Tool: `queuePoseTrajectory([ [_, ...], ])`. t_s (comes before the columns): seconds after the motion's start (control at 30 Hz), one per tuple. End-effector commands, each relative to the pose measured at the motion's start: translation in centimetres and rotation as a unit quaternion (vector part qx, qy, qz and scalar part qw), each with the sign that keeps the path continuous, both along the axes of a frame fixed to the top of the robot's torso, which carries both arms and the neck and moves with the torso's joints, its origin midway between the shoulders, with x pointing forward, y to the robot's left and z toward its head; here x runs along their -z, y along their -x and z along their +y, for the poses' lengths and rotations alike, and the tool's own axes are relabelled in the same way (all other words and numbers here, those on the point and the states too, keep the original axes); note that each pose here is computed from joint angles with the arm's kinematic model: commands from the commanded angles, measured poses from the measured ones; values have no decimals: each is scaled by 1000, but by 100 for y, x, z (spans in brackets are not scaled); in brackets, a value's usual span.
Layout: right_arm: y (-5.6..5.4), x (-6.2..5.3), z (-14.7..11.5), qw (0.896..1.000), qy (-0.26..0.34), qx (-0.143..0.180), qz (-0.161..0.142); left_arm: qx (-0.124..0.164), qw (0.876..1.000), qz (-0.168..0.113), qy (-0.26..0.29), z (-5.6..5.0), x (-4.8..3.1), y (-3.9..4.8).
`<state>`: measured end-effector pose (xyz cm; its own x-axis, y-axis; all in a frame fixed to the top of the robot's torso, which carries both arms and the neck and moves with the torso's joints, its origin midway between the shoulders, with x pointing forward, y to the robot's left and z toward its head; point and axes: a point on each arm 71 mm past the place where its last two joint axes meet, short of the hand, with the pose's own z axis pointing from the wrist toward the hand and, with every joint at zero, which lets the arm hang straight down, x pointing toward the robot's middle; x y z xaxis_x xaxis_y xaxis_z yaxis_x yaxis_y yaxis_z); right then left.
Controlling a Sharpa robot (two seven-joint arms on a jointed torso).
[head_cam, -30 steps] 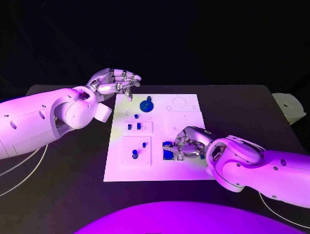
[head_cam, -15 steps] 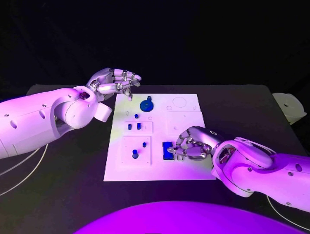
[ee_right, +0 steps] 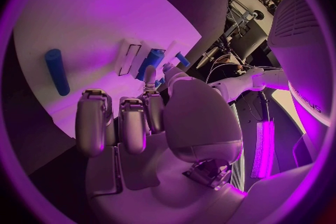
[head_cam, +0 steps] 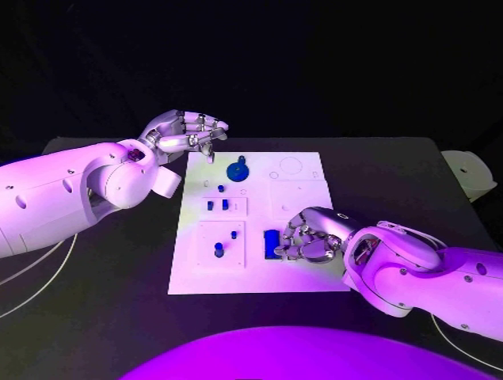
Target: Assemble the parts on the task board
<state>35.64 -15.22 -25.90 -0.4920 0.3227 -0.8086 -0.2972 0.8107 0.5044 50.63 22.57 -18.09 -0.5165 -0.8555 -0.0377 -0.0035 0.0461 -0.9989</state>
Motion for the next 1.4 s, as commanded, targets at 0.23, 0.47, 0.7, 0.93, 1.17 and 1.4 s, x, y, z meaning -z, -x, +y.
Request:
queuePoseTrajectory([
  [0.23,-69,71,49,1000,23,2,-5,8,1000,-1,7,-28,-11,6],
  [0.47,-88,70,28,1000,24,12,-14,8,1000,-1,7,-27,-10,6],
  [0.7,-51,13,-11,1000,1,10,-26,8,1000,-1,7,-21,-10,5],
  [0.93,-37,-126,-189,997,-52,24,-52,7,1000,-1,6,-16,-9,4],
  [1.17,-95,-160,-635,999,6,41,-33,9,1000,-1,7,-21,-11,9],
  [1.4,-33,-161,-946,996,59,57,-35,12,1000,-1,9,-24,-16,23],
])
